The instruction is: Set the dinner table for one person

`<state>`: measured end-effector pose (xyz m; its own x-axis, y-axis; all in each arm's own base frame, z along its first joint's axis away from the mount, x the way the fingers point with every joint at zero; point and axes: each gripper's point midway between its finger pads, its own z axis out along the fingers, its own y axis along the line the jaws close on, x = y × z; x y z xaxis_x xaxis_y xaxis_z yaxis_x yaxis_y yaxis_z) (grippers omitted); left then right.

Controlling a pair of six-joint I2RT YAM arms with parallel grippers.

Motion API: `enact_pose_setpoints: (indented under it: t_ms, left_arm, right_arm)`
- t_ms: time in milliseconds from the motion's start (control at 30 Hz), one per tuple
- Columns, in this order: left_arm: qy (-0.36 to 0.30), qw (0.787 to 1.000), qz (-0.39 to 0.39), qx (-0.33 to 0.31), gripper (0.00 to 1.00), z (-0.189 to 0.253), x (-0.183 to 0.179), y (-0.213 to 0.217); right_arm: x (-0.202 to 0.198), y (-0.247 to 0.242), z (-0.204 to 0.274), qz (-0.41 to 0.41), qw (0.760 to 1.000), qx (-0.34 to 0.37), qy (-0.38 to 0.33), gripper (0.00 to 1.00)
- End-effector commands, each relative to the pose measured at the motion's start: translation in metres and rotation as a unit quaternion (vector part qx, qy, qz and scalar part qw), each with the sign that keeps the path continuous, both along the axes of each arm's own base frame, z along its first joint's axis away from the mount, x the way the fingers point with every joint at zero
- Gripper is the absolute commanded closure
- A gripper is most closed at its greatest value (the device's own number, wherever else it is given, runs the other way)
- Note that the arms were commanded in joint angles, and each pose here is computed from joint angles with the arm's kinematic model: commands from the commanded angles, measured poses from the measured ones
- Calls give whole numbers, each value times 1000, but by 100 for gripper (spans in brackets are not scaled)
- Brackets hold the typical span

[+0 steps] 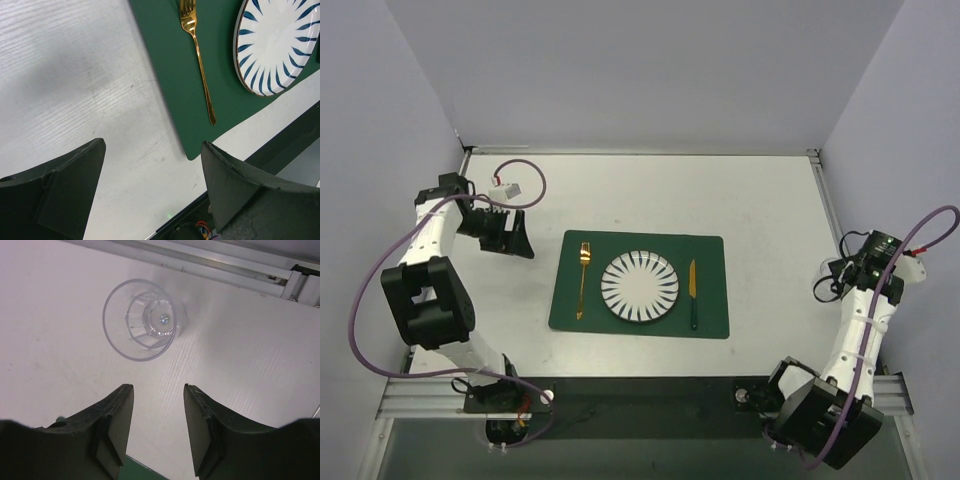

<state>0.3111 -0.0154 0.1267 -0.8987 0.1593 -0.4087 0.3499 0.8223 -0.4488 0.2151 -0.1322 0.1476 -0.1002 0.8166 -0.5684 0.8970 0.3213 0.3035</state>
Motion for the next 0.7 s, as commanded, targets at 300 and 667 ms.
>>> enact_pose_setpoints:
  t_ms: [300,667]
  left_arm:
    - [-13,1000,9,14,12,24,-1,-7]
    - [-2,1000,9,22,12,16,6,-17]
  right_arm:
    - [-4,-36,-45,-39,999,27,24,55]
    - [12,-44,-65,-28,998,56,25,64]
